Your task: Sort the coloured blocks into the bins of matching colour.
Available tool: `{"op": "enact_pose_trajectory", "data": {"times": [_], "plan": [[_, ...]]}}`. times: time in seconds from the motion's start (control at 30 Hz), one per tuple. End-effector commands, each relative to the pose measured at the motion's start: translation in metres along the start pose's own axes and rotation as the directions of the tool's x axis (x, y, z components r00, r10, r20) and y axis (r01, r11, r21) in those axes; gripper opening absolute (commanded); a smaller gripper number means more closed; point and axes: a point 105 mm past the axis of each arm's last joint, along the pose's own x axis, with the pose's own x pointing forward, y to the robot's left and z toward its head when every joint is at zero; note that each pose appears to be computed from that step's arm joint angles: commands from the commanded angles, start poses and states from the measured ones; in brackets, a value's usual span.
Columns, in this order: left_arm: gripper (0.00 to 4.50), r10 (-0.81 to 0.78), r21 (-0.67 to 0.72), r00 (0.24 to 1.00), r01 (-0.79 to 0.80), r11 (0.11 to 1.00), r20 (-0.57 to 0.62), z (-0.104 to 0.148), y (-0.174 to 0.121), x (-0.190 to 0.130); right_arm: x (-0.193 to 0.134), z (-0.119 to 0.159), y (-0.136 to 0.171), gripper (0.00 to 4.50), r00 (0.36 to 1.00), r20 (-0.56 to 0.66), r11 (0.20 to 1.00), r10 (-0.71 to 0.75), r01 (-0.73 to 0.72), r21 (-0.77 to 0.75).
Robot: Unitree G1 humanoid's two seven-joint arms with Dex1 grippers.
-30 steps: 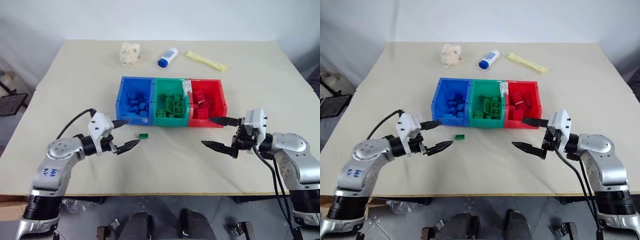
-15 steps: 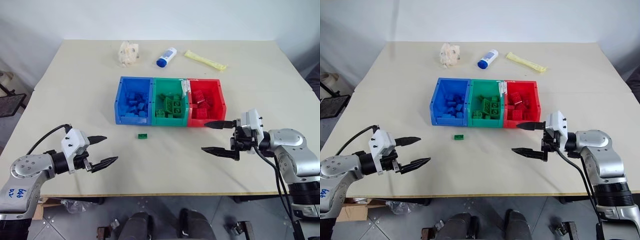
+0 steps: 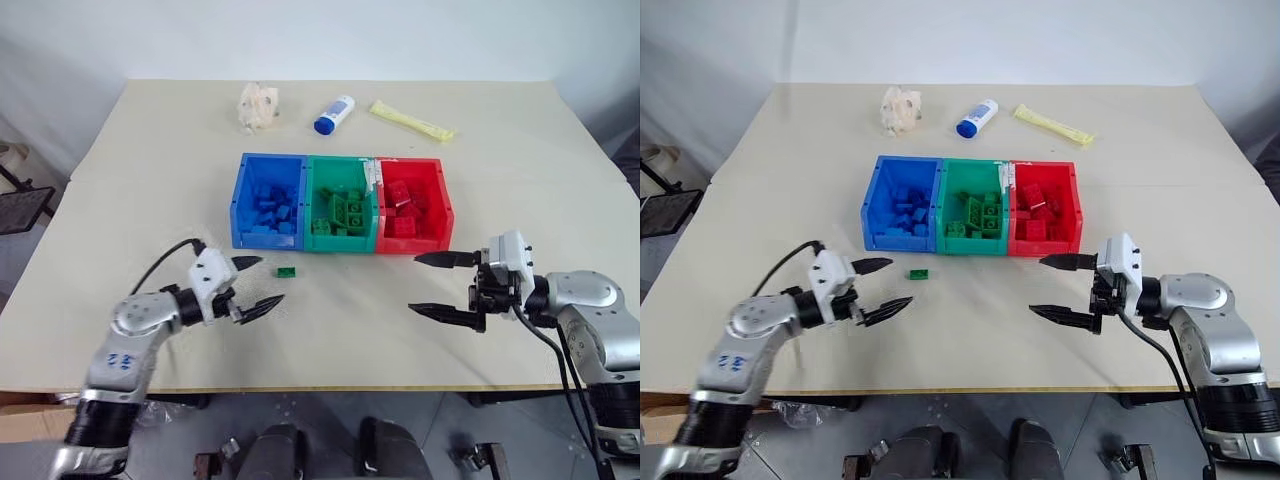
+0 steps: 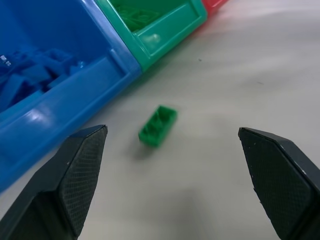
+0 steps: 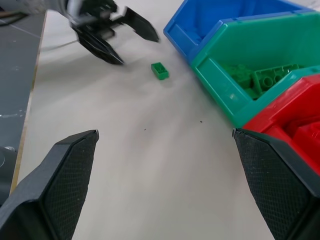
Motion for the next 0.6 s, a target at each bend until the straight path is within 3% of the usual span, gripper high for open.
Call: {"op": "enact_pose_trajectory", "data": {"times": [0.03, 0.27, 0.4, 0.6], "plan": [[4.47, 0.020, 0.043, 1.000, -0.021, 0.999, 0.017, -0.003, 0.005, 0.014, -0.008, 0.013, 0.002, 4.50, 0.999, 0.014, 0.998, -0.035, 0.036, -0.042], [4.47, -0.034, 0.051, 0.999, 0.032, 0.998, 0.021, -0.009, 0.002, 0.036, -0.014, 0.013, 0.009, 4.50, 0.997, 0.007, 0.996, -0.083, 0.083, -0.037], [3.53, -0.070, 0.065, 0.997, 0.069, 0.996, 0.017, -0.013, -0.002, 0.041, -0.016, 0.012, 0.011, 4.50, 0.995, 0.001, 0.994, -0.103, 0.103, -0.035], [1.67, -0.081, 0.064, 0.997, 0.079, 0.995, 0.020, -0.013, -0.002, 0.037, -0.019, 0.012, 0.013, 4.50, 0.993, -0.002, 0.992, -0.119, 0.119, -0.036]]}}
